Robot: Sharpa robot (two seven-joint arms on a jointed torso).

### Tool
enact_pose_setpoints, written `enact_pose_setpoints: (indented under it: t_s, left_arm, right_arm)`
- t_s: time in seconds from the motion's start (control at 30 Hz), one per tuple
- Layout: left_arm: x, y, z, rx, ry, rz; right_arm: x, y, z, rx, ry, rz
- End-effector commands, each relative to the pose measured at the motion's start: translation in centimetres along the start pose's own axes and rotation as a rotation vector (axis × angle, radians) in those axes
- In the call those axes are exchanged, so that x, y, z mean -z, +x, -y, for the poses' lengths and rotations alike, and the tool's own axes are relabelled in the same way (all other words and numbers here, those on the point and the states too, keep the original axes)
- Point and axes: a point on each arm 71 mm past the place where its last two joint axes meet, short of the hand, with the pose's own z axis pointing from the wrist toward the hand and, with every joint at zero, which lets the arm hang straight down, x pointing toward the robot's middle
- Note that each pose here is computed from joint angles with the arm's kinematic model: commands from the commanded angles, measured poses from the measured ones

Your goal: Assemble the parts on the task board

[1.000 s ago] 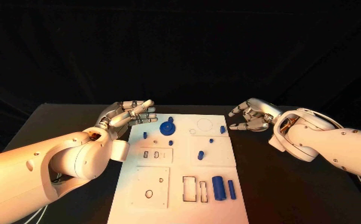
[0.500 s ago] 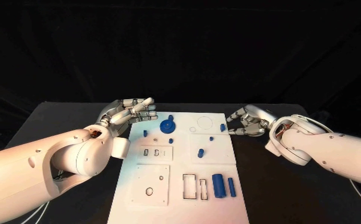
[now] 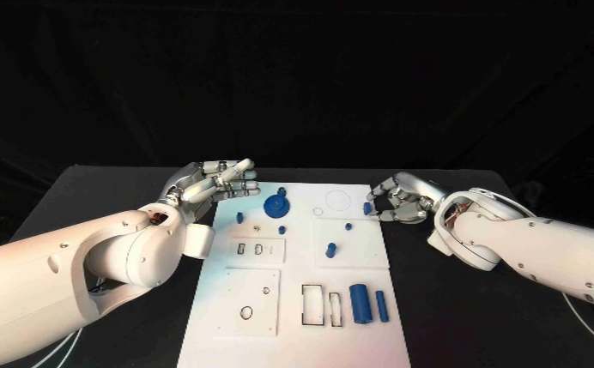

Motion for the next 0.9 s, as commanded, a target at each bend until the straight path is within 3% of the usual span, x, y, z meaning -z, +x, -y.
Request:
enact_pose_setpoints:
  t_s: [0.03,0.9]
  left_arm:
    - [-0.05,0.25,0.09,0.011,0.007,-0.020]
    - [-0.02,0.22,0.08,0.011,0.004,-0.020]
  right_arm:
    - [-0.11,-0.03,-0.01,0.011,-0.002,0.014]
    - [-1.01,0.67,-0.40,0.019,0.004,-0.013]
